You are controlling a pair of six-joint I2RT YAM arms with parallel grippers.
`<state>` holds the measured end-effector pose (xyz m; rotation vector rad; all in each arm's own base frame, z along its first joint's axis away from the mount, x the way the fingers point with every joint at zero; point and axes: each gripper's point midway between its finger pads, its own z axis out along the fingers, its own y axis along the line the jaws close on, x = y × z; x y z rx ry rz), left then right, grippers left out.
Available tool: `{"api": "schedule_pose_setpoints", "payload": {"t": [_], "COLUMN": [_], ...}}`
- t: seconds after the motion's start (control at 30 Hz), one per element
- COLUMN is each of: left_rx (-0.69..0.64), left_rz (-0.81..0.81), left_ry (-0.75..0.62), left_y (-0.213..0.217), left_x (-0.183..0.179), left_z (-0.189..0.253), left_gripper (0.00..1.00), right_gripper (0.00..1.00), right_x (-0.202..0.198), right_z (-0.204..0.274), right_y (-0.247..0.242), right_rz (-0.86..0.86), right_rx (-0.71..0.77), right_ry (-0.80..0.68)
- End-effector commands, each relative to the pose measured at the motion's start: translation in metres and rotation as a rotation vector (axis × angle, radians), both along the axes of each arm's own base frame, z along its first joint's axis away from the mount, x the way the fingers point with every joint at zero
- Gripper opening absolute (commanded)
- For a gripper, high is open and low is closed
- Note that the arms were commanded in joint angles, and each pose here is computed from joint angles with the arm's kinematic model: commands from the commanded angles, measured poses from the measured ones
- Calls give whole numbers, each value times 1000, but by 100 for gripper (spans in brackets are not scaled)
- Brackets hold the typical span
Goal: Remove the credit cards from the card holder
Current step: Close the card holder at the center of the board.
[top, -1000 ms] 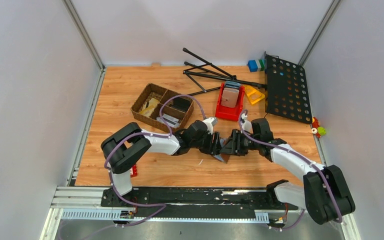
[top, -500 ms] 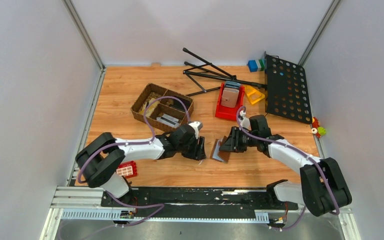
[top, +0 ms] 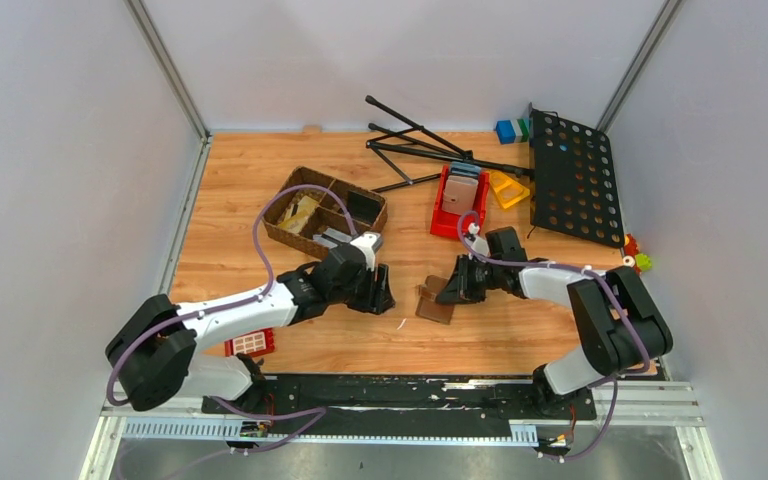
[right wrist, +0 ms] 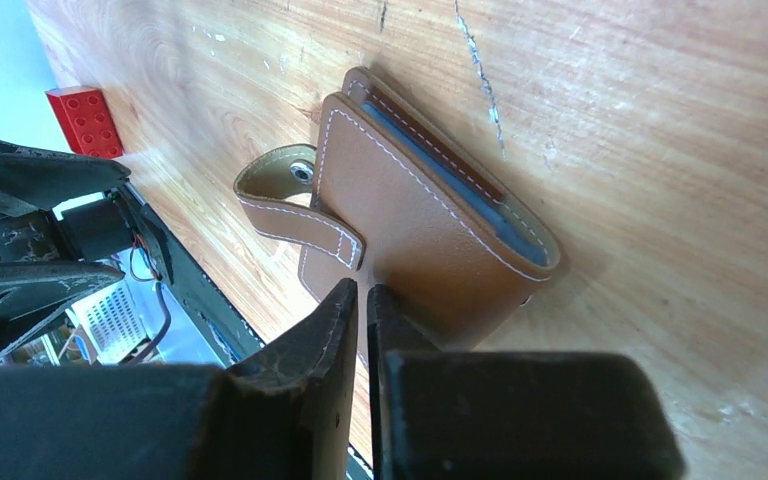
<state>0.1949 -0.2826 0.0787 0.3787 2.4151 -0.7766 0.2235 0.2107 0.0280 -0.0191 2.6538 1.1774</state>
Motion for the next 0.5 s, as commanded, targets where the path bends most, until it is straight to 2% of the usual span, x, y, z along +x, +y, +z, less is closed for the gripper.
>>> {"api": "schedule_pose_setpoints", "payload": {"t": [0.0, 0.13, 0.23, 0.47], "left_rx": [24, 1, -23, -62], "left_rz": [3, 32, 57, 122], "left_ry": [-48, -120, -178, -274], "left_y": [12, 21, 29, 50], "left_x": [2, 5, 7, 8], "left_z": [4, 20, 34, 57], "left_gripper": [62, 62, 63, 64], "right_gripper": [10, 9, 10, 3], "right_x": [12, 14, 5, -9], "right_z": [12, 45, 53, 3], "right_y": [-5, -11, -8, -15], "right_rz": [-11, -13, 18, 6], "right_rx": [-46, -61, -22, -72], "right_ry": [-101, -201, -206, -92]}}
